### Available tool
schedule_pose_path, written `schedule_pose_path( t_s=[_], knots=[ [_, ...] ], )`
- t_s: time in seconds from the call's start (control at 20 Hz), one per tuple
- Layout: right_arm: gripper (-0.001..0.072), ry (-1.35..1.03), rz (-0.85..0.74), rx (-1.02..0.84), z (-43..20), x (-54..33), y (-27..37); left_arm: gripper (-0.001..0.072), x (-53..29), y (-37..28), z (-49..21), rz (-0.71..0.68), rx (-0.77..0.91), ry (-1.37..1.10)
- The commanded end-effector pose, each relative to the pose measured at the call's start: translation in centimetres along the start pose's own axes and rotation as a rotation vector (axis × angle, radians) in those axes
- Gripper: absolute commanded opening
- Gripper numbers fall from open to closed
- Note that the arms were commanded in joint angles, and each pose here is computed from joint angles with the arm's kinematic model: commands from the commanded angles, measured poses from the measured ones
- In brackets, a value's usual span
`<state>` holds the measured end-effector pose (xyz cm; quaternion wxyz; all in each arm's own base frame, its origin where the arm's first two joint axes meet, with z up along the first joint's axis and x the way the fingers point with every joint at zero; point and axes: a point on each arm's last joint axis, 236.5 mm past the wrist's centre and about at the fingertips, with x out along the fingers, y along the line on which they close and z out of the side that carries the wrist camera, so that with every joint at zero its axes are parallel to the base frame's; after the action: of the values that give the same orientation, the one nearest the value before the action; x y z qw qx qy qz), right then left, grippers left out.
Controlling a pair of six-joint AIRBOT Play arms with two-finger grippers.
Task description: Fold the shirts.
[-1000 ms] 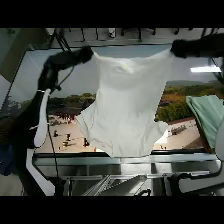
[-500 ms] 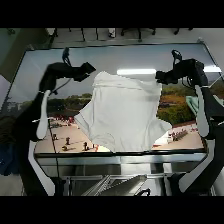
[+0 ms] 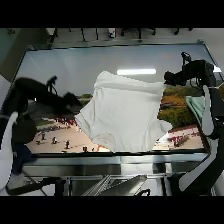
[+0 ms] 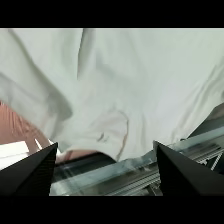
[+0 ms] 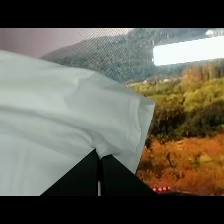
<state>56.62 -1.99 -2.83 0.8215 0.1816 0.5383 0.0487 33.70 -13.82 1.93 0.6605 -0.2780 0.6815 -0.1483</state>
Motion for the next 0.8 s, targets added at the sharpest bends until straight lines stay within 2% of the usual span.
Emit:
schedule_pose_path(
  t_s=[0.0, 0.1, 0.2, 0.35, 0.75],
  knots=[
    [0.0018, 0.001, 0.048, -0.017, 0.0, -0.1, 0.9, 0.0664, 5.7, 3.9, -8.2, -0.022, -0.157, -0.035],
    [0.0018, -0.003, 0.077, -0.012, 0.1, -0.1, 1.6, 0.0664, 8.9, 4.8, -10.7, -0.094, -0.244, -0.063],
    [0.0019, 0.001, 0.077, -0.012, 0.0, -0.1, 1.6, 0.0664, 10.5, 6.1, -11.7, -0.087, -0.260, -0.112],
    [0.0018, 0.003, 0.077, -0.012, -0.1, -0.2, 1.6, 0.0663, 10.7, 6.2, -10.4, -0.077, -0.225, -0.207],
    [0.0019, 0.005, 0.077, -0.012, -0.1, -0.1, 1.6, 0.0662, 12.9, 6.3, -5.4, -0.013, -0.193, -0.189]
  ],
)
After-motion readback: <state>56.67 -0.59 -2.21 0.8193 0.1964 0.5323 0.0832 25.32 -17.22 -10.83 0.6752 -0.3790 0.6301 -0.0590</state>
